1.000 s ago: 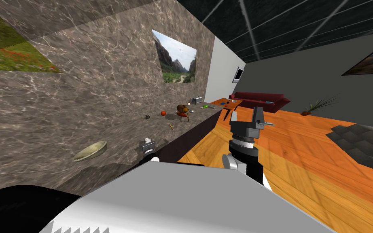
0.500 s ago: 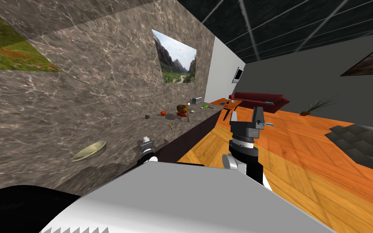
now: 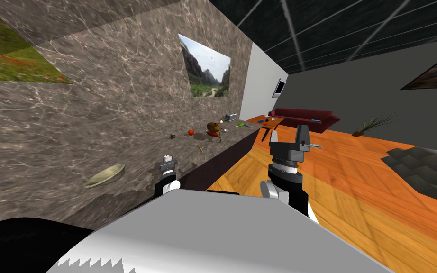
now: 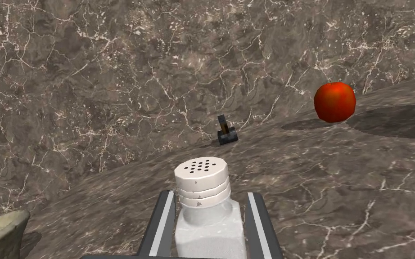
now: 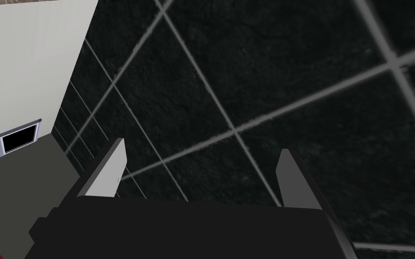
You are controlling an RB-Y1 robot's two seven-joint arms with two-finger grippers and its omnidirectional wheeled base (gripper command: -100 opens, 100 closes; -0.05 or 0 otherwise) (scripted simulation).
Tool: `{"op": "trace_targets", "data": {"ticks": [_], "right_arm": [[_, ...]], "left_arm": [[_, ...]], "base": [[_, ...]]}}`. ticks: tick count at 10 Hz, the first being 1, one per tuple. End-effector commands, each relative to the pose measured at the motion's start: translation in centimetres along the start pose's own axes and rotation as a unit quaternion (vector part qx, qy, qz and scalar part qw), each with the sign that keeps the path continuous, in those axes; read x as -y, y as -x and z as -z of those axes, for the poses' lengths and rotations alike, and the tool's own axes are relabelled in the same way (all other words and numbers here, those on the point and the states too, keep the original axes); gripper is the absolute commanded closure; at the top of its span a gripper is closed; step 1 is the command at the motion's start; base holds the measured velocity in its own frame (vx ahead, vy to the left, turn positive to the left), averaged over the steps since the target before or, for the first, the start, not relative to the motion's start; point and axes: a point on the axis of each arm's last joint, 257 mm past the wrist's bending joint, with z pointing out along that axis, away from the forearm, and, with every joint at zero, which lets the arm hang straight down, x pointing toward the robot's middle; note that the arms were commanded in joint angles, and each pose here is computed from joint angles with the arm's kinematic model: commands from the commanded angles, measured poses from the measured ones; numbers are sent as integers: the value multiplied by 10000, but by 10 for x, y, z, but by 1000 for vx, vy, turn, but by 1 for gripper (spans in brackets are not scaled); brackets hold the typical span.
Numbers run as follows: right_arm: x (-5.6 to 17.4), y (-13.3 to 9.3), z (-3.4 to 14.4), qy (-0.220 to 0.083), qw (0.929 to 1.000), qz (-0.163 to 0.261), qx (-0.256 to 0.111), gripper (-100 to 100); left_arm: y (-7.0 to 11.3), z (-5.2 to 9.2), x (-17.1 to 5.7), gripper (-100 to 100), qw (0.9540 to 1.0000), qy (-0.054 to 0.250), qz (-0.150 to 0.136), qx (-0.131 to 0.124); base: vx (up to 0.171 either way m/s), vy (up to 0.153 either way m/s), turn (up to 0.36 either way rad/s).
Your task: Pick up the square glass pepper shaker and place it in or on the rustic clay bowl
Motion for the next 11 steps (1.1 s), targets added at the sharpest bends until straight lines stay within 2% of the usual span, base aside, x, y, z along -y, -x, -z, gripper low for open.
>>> {"op": "trace_targets", "data": {"ticks": [1, 3, 4, 7, 11], "right_arm": [[0, 0, 0, 0, 10000, 0, 0, 0], [0, 0, 0, 0, 10000, 0, 0, 0], [0, 0, 0, 0, 10000, 0, 0, 0], [0, 0, 0, 0, 10000, 1, 0, 0], [0, 0, 0, 0, 10000, 1, -1, 0]], "left_arm": [[-17, -11, 4, 100, 9998, 22, 25, -202], [-48, -35, 1, 100, 9981, 97, 225, -560], [-55, -41, -2, 100, 9976, 129, 291, -619], [-69, -60, -12, 100, 9958, 255, 501, -721], [-79, -88, -30, 100, 9934, 500, 745, -711]], "base": [[-12, -10, 27], [-28, 8, 109], [-56, 30, 120], [-44, 61, 91], [-49, 78, 133]]}}
